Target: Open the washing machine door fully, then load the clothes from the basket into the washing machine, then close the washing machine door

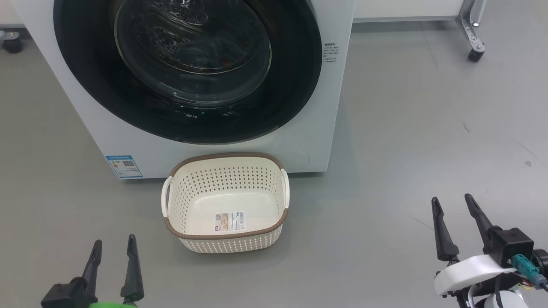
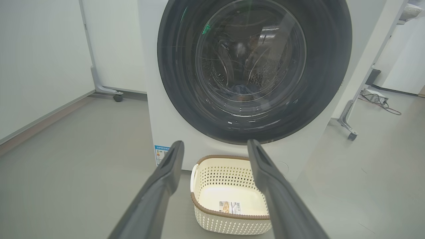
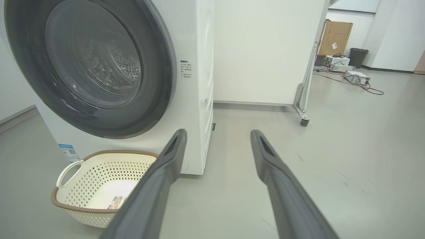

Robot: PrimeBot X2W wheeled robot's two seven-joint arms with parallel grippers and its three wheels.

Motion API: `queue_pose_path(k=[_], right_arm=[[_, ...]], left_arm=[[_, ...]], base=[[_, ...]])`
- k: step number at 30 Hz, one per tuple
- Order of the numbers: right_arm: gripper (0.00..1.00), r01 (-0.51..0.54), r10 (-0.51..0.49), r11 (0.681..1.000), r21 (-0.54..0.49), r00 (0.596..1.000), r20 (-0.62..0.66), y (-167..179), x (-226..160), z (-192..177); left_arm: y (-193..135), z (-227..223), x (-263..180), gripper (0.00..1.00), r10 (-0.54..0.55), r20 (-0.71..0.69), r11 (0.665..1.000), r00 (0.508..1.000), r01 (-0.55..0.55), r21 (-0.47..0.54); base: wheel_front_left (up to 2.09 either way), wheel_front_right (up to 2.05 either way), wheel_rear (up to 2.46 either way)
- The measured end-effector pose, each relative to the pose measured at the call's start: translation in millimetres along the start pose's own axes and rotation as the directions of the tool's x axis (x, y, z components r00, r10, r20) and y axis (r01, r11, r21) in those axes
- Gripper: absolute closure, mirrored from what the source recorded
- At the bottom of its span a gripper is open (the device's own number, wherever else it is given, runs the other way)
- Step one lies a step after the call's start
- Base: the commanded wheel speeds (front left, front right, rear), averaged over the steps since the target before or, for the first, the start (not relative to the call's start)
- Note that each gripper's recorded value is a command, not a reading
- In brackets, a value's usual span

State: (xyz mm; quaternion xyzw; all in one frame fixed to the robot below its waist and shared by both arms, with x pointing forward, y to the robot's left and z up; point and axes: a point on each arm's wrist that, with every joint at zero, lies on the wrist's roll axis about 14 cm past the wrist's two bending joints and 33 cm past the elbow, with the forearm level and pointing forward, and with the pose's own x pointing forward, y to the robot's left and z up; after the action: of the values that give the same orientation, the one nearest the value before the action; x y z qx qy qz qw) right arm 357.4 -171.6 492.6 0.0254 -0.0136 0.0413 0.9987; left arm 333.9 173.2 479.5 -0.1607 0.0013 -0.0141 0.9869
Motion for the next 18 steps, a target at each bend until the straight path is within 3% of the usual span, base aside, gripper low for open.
queue_pose_path(k=[6, 7, 18], right_arm=[[0.00, -0.006, 0.006, 1.000, 0.000, 1.000, -0.001, 1.6, 0.4, -0.6], [1.00, -0.005, 0.005, 1.000, 0.000, 1.000, -0.002, 1.6, 0.5, -0.7], [1.00, 0.029, -0.021, 0.998, 0.062, 0.992, -0.121, 3.4, -15.6, -37.0]], left_arm=[[1.0, -0.3, -0.6, 0.00, 0.003, -0.001, 1.000, 1.000, -0.003, -0.001], [1.7, -0.7, -1.0, 1.00, 0.006, -0.002, 1.000, 1.000, -0.006, -0.002], [0.9, -27.4, -11.1, 1.00, 0.028, -0.080, 0.998, 0.996, -0.033, -0.053]], base=[[0.00, 0.00, 0.00], [0.00, 0.00, 0.00], [0.00, 0.00, 0.00]])
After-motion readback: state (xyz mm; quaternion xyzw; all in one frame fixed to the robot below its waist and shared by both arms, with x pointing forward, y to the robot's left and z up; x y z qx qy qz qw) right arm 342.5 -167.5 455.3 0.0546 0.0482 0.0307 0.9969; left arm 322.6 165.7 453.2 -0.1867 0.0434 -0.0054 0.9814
